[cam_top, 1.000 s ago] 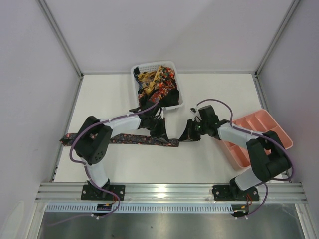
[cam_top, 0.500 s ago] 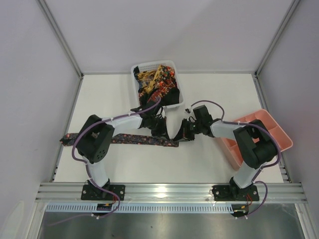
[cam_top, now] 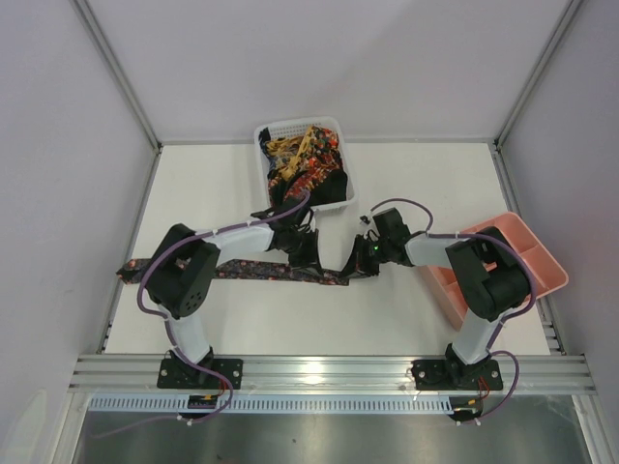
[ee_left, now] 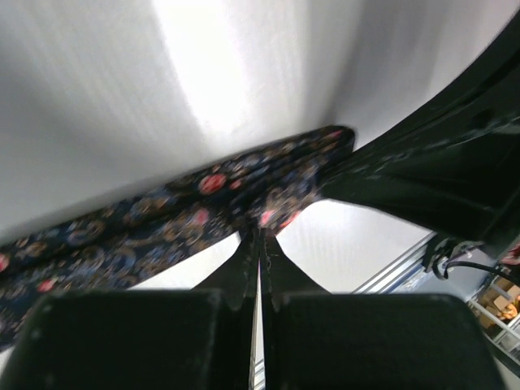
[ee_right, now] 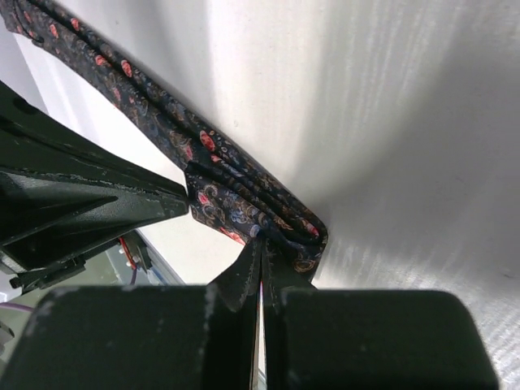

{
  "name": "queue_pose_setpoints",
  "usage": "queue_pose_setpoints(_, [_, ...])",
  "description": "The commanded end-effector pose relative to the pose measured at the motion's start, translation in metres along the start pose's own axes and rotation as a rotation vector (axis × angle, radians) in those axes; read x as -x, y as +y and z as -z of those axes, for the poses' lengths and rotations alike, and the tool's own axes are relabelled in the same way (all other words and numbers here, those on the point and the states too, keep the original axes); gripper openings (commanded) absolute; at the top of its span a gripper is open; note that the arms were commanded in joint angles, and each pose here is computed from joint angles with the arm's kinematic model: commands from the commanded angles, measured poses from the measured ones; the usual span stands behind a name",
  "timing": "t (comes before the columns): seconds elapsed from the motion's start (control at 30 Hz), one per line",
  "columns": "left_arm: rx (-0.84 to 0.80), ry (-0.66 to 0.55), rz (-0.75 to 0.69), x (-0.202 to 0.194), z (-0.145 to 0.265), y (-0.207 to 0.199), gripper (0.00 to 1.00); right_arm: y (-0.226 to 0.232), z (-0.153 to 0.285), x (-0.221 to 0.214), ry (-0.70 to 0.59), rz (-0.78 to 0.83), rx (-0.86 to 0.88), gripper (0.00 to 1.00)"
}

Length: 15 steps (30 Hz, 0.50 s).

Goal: Roll the ties
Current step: Roll the tie

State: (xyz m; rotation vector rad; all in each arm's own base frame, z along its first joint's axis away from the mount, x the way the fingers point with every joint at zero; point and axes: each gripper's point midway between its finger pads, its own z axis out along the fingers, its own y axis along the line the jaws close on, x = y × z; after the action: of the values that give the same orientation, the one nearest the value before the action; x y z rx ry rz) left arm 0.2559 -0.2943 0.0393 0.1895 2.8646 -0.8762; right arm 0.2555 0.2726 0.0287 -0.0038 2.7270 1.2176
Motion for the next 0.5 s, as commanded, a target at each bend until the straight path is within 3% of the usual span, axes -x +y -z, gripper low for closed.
queue_pose_setpoints(0.0, [0.041, -0.025, 0.004, -0.003, 0.014, 0.009, 0.00, -0.012, -0.001, 0.003, -0.022, -0.008, -0.047, 0.00])
queue_pose_setpoints(0.47, [0.108, -0.033, 0.035, -0.013, 0.007, 0.034, 0.01, -0.017, 0.001, -0.014, 0.008, -0.041, -0.070, 0.00])
